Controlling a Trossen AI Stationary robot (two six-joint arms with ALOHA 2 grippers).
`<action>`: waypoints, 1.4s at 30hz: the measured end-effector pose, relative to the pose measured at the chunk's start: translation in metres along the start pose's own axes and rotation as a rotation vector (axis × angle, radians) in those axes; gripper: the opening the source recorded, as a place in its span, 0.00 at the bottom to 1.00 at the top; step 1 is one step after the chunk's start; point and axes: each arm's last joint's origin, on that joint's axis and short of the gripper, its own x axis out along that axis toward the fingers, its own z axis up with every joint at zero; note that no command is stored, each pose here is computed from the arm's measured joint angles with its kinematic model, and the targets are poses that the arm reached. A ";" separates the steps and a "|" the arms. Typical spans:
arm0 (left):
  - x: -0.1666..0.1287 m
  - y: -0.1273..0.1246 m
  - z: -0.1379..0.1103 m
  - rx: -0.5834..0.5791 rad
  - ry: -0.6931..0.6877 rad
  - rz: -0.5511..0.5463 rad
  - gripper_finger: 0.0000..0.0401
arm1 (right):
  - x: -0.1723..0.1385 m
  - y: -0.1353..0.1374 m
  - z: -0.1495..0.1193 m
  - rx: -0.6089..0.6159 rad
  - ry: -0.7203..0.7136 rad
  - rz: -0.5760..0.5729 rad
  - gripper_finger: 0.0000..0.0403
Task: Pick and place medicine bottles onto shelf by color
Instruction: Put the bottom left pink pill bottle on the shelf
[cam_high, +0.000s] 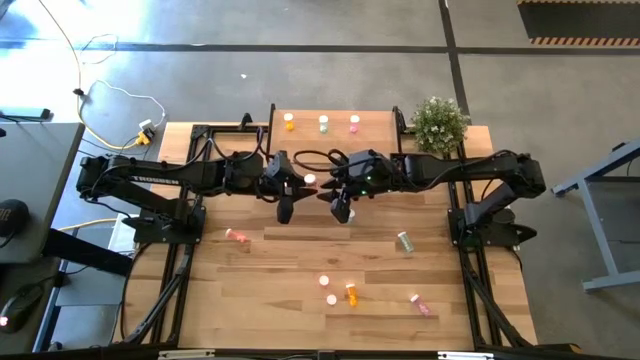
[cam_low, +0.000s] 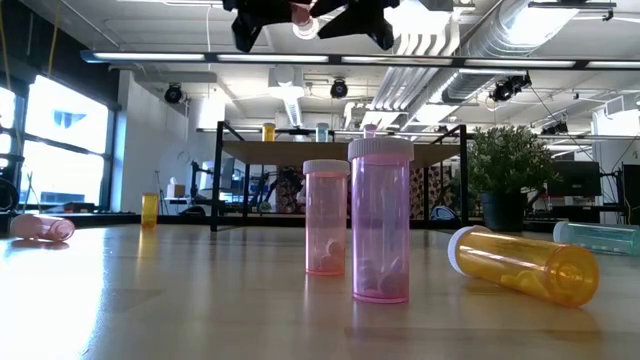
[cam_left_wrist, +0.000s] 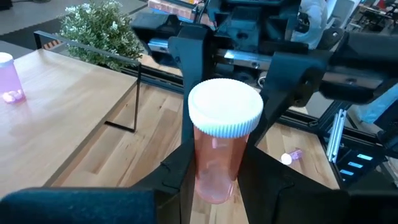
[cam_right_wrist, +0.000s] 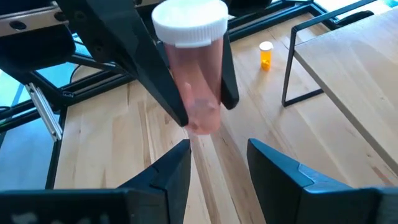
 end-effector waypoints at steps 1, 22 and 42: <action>0.000 0.000 0.000 0.000 0.000 0.002 0.23 | -0.003 0.000 0.001 0.013 -0.002 0.001 0.37; 0.000 0.009 0.005 0.087 -0.031 0.028 0.24 | -0.046 -0.007 0.033 -0.135 -0.265 0.026 0.55; 0.000 0.009 0.005 0.129 -0.029 0.028 0.24 | -0.005 -0.005 0.030 -0.242 -0.264 0.084 0.55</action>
